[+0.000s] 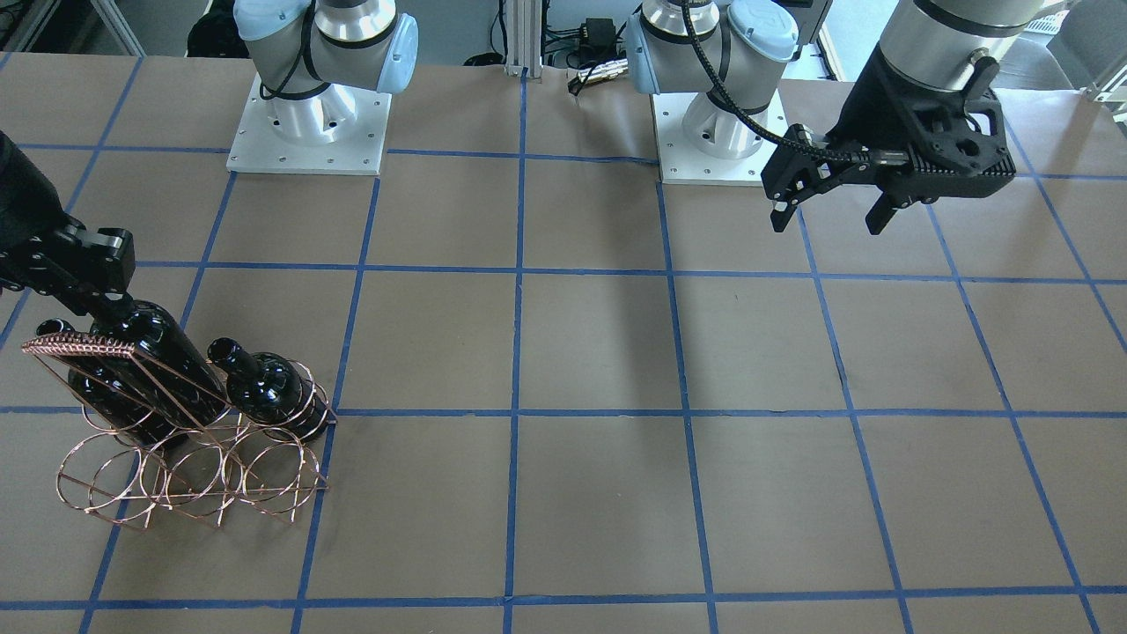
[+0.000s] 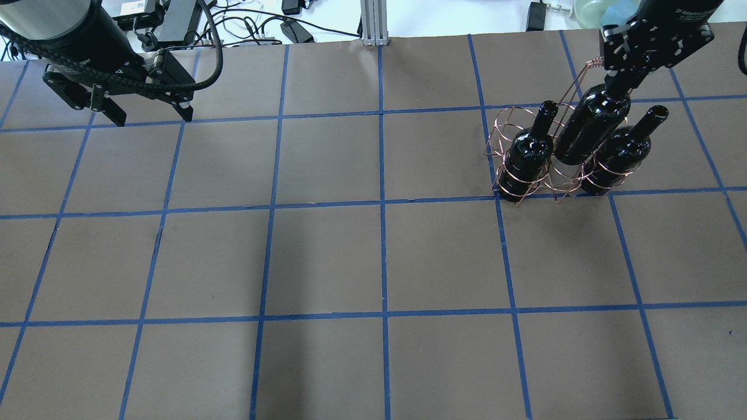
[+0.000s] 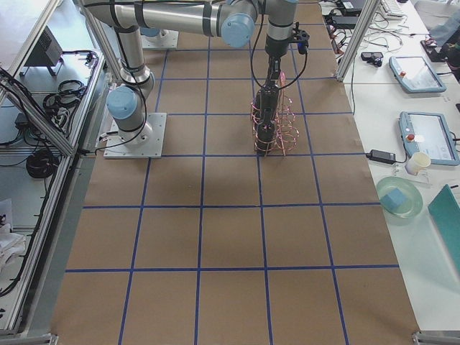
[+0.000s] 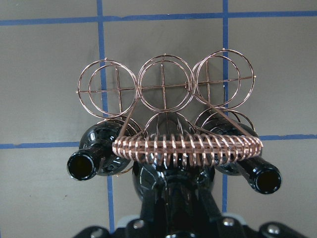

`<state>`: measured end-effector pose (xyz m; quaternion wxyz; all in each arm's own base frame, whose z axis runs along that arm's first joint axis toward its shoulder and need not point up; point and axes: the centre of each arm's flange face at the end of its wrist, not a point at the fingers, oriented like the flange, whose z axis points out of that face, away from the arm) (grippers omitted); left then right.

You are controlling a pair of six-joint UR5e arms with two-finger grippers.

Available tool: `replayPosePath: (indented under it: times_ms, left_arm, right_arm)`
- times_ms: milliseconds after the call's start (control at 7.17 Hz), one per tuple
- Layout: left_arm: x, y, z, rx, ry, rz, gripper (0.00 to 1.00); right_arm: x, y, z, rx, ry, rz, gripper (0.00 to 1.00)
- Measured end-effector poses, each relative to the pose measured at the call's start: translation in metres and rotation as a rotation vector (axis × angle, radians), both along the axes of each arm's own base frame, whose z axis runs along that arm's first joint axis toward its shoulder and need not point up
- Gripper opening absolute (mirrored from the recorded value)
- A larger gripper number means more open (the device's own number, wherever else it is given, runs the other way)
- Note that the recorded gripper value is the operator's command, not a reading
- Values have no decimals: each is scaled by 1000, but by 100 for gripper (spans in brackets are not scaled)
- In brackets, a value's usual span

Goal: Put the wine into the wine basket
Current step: 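Tilt and lower the bottle into the empty rack slot with the right gripper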

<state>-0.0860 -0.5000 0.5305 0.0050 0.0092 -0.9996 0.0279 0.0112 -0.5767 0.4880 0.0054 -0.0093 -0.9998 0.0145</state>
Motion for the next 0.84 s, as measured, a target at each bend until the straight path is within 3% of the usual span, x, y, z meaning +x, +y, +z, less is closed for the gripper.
replayPosePath:
  times_ms: [837]
  left_arm:
    - [2,-1,-5,21,-23,2,100]
  right_arm:
    - [-1,-12,-22,32,-4,0,0]
